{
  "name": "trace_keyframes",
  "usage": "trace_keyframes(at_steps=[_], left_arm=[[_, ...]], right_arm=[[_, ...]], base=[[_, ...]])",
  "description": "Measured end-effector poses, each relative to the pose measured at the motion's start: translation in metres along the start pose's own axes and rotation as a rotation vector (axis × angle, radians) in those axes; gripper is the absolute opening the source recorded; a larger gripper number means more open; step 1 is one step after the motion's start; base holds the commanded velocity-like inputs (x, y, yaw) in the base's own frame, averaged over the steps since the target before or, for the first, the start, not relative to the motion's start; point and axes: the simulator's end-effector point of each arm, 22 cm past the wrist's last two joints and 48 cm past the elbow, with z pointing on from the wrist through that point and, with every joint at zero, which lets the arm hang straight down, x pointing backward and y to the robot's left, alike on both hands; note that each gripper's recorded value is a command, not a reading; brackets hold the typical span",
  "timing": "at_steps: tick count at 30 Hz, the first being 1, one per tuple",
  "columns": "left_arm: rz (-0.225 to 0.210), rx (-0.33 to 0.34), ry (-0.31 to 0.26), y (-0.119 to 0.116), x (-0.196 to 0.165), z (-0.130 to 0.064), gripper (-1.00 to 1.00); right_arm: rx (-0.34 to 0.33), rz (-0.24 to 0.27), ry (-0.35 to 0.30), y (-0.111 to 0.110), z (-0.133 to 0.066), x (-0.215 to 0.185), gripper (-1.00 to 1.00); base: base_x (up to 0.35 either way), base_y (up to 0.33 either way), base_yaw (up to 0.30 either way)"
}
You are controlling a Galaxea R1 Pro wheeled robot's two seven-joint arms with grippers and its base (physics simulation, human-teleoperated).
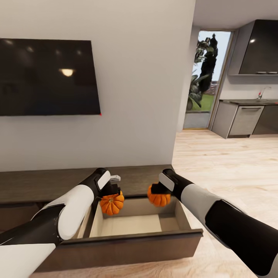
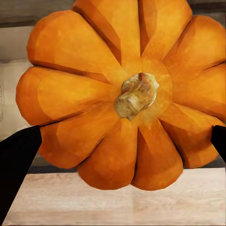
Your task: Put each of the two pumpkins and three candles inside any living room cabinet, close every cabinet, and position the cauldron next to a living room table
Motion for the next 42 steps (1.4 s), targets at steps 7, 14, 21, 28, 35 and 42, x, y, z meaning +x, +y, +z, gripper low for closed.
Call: trace_keyframes(at_steps=[7,14,21,28,35,42], left_arm=[[0.001,-0.002,0.003,0.002,0.008,0.013,-1.00],[0.000,-0.002,0.005,0.004,0.016,0.026,-1.00],[0.005,-0.006,0.023,0.007,0.030,0.042,-1.00],[0.004,-0.003,0.027,0.007,0.040,0.056,-1.00],[0.005,-0.001,0.027,0.008,0.048,0.069,-1.00],[0.006,-0.001,0.031,0.010,0.058,0.082,-1.00]], right_arm=[[-0.022,0.016,0.025,0.004,0.011,0.013,-1.00],[-0.022,0.016,0.028,0.003,0.023,0.022,-1.00],[-0.022,0.013,0.035,0.003,0.035,0.032,-1.00],[-0.027,0.002,0.082,0.003,0.047,0.052,-1.00],[-0.028,0.003,0.085,0.002,0.059,0.061,-1.00],[-0.025,0.004,0.078,0.000,0.071,0.069,-1.00]], base=[[0.000,0.000,0.000],[0.000,0.000,0.000],[0.000,0.000,0.000],[0.000,0.000,0.000],[0.000,0.000,0.000],[0.000,0.000,0.000]])
